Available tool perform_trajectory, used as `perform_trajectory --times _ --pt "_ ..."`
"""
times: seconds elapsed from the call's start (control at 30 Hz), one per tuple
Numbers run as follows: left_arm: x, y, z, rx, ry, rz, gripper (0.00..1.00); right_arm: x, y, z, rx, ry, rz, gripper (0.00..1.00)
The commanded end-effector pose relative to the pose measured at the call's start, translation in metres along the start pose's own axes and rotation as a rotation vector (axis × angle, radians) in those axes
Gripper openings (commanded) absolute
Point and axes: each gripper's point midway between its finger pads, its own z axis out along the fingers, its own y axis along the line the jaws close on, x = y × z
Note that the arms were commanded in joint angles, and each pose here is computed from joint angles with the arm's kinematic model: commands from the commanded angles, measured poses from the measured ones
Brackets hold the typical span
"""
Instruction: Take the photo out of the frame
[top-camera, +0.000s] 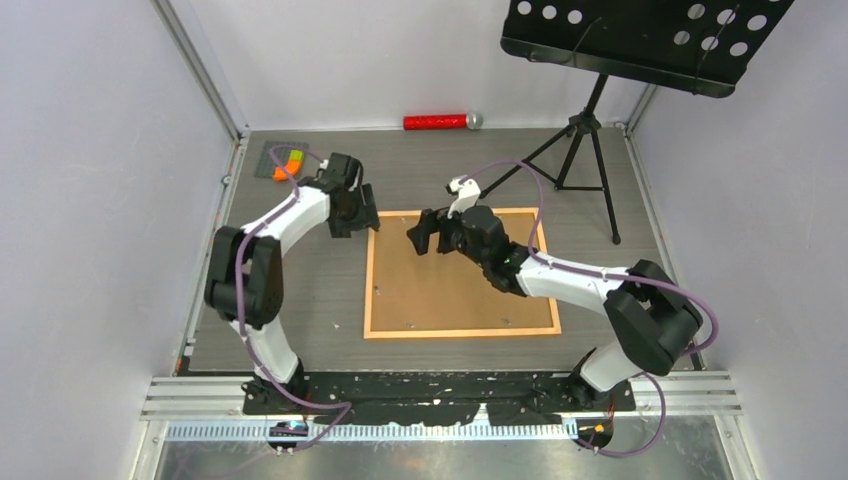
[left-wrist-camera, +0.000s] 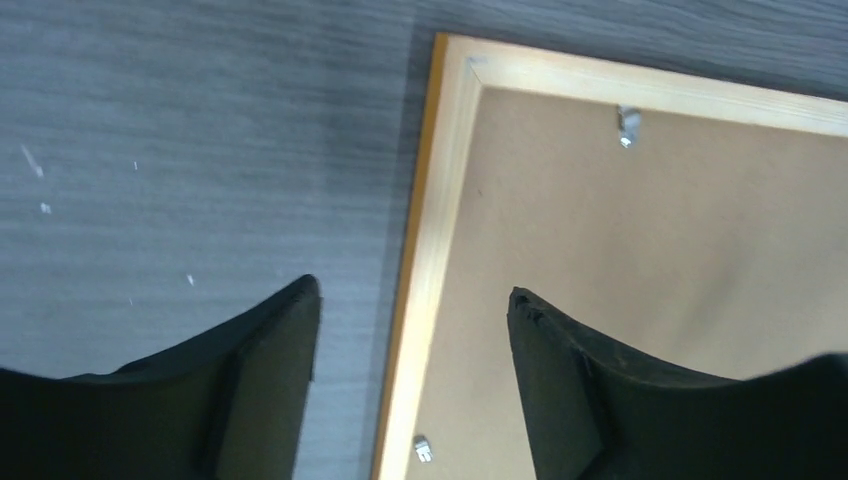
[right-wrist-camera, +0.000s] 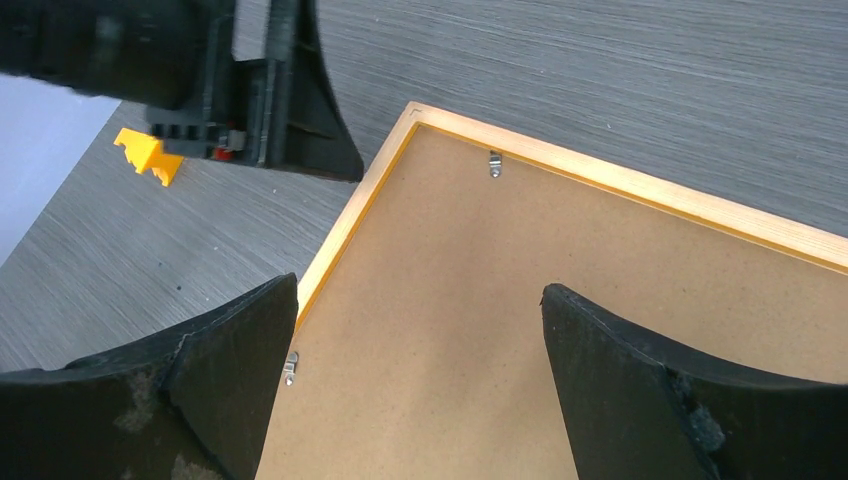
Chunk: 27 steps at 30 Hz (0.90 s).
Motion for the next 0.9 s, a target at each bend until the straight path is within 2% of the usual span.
perform_trajectory --times 0.0,0.13,0.3,0.37,0.4,0.47,0.67,0.87 --pt "-0.01 0.007 0.017 -0.066 0.046 0.083 0.65 -0.022 0.001 -0.014 0.006 -0.064 -0.019 0.96" --pt "-0.012 0.001 0.035 -0.059 0.081 0.085 0.56 -0.018 -0.008 -0.019 0.043 -0.065 -0.02 0.96" --pt "-0.002 0.0 0.05 -0.098 0.124 0.107 0.39 -0.01 -0.019 -0.024 0.084 -0.058 -0.019 0.96" --pt "0.008 0.001 0.056 -0.114 0.157 0.112 0.25 -0.008 -0.02 -0.023 0.085 -0.055 -0.031 0.96" --pt "0.015 0.003 0.06 -0.125 0.179 0.107 0.12 -0.009 -0.019 -0.022 0.078 -0.054 -0.046 0.96" --pt "0.025 0.005 0.06 -0.138 0.204 0.091 0.0 -0.008 -0.015 -0.016 0.054 -0.031 -0.103 0.96" --pt "0.065 0.021 0.043 -0.152 0.24 -0.024 0.0 0.013 -0.016 0.012 0.057 0.111 -0.238 0.97" --pt "0.108 0.034 0.029 -0.14 0.26 -0.176 0.0 0.031 0.006 0.038 -0.028 0.178 -0.245 1.0"
